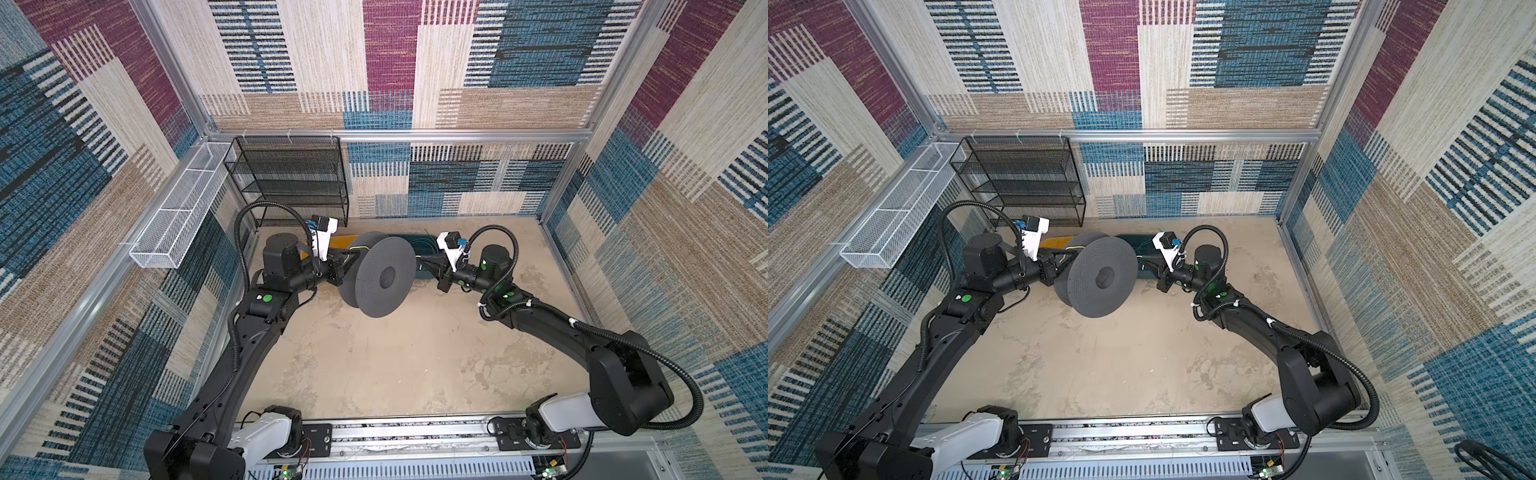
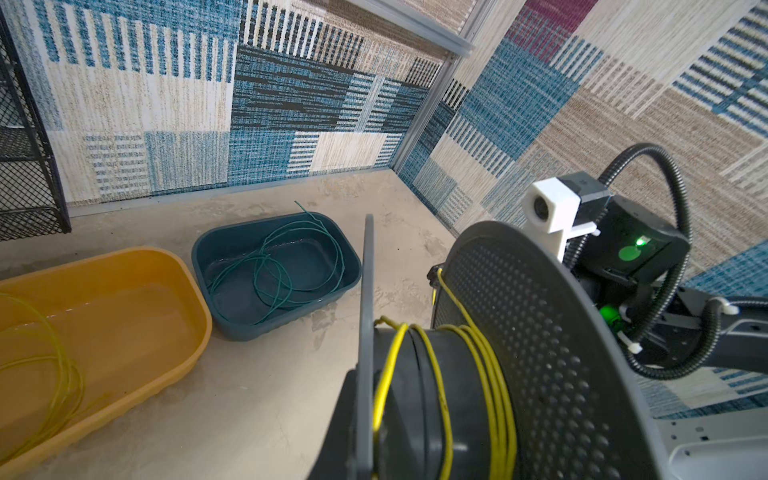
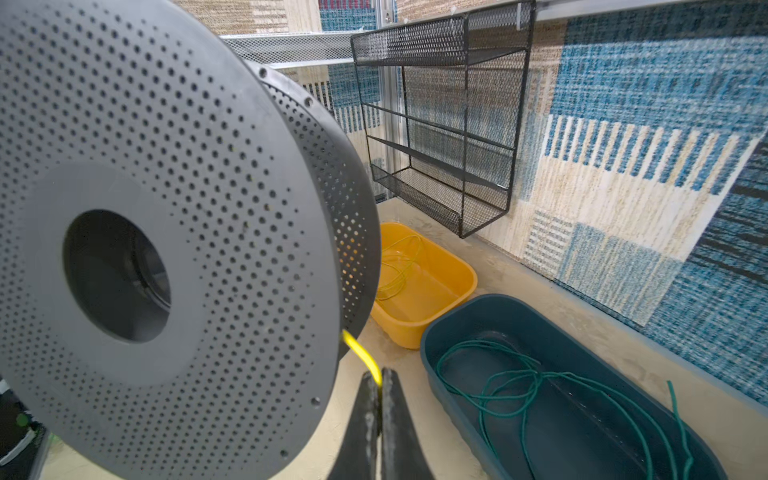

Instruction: Wrap the cables

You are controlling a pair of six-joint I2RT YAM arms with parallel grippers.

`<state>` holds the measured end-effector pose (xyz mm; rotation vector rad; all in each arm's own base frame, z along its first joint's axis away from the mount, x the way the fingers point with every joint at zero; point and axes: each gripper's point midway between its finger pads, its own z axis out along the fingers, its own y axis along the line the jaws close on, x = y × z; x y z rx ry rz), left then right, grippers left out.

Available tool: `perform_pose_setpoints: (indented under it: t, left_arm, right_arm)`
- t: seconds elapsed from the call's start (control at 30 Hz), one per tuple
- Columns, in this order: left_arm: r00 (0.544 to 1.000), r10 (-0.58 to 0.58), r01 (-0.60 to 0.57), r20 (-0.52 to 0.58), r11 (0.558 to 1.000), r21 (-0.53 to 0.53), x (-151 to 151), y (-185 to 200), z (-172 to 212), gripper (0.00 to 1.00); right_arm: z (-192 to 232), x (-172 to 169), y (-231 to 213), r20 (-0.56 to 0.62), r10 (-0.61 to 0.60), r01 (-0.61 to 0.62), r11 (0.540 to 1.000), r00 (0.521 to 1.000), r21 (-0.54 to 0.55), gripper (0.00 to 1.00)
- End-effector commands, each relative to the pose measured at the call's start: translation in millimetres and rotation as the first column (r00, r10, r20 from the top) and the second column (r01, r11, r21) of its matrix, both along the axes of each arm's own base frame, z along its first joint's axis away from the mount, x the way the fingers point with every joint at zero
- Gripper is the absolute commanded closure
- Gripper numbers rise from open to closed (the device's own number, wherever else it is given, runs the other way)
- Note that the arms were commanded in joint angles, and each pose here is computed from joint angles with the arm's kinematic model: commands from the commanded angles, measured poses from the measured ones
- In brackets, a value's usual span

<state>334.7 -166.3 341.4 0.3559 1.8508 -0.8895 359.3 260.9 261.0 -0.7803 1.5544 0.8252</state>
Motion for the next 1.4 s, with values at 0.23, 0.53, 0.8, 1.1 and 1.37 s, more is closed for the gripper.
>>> perform_pose_setpoints:
  t: [0.23, 0.53, 0.8, 1.1, 1.37]
  left_arm:
    - [0.932, 0.263, -0.183, 0.251, 0.936, -0.302, 45.6, 34.8, 85.4, 1.0]
    - [0.923, 0.286, -0.177, 0.257, 0.91, -0.375, 52.8, 37.3, 82.1, 1.0]
    - [0.884, 0.364, -0.188, 0.295, 0.852, -0.489, 60.0, 50.9, 100.9, 1.0]
    - [0.889, 0.36, -0.159, 0.282, 0.821, -0.549, 69.1, 54.6, 98.3, 1.0]
    - [0.891, 0.363, -0.153, 0.272, 0.805, -0.573, 72.9, 55.3, 91.8, 1.0]
  right_arm:
    - [-48.1, 9.5, -28.9, -0.27, -0.129, 0.157, 0.984, 0.954, 0.083, 1.0]
    - [-35.0, -1.0, -17.5, -0.308, -0.008, 0.081, 0.971, 0.951, 0.226, 1.0]
    - [-42.9, -16.8, -13.8, -0.34, 0.077, 0.03, 0.953, 0.937, 0.3, 1.0]
    - [-53.2, -41.6, -8.3, -0.343, 0.186, -0.074, 0.946, 0.921, 0.316, 1.0]
    - [-57.0, -52.5, -4.6, -0.366, 0.267, -0.113, 0.913, 0.891, 0.391, 1.0]
